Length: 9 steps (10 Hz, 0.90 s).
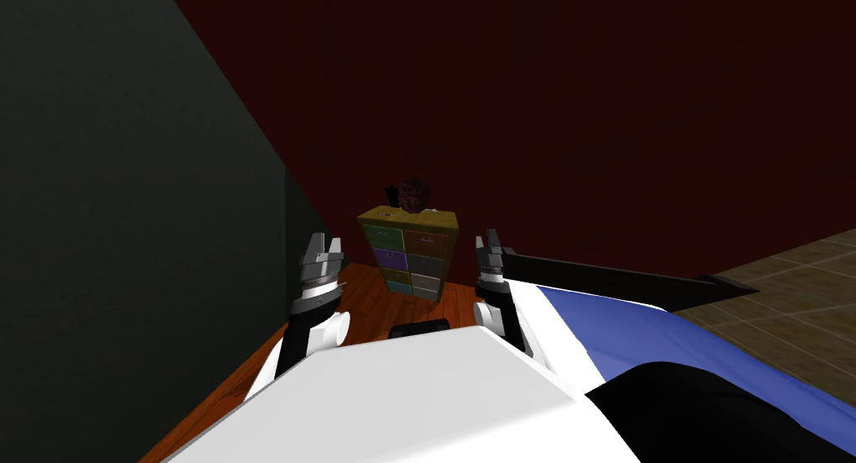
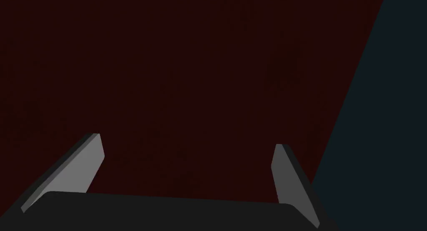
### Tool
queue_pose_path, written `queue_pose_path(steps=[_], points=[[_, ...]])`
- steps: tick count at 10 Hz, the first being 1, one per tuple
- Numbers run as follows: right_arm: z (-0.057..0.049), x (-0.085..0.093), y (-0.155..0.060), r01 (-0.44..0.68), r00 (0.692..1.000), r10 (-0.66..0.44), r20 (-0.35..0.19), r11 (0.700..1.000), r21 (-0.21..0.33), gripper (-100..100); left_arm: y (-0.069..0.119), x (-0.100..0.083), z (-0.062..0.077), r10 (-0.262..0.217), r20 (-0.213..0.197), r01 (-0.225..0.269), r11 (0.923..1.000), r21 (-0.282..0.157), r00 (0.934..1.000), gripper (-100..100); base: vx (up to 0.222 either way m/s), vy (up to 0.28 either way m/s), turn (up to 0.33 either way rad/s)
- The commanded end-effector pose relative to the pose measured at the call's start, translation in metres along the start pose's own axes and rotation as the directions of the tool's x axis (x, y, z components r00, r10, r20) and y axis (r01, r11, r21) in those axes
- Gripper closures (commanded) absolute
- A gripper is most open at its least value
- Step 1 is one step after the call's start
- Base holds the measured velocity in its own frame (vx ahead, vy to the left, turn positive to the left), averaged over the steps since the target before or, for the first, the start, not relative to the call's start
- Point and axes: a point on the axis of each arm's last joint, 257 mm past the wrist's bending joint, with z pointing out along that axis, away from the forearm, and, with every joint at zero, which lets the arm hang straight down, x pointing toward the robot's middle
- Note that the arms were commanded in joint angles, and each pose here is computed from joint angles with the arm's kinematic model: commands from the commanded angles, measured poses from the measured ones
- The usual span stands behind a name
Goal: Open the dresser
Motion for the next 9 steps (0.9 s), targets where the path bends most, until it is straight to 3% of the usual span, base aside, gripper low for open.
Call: queue_pose_path(steps=[1,9], points=[[0.0,0.0,0.0,0.0,1.0,0.0,0.0,1.0,0.0,0,0.0,0.0,0.0,0.0,0.0,0.0,1.0,0.0,1.0,0,0.0,0.0,0.0],[0.0001,0.0,0.0002,0.0,1.0,0.0,0.0,1.0,0.0,0,-0.0002,0.0,0.0001,0.0,0.0,0.0,1.0,0.0,1.0,0,0.0,0.0,0.0]])
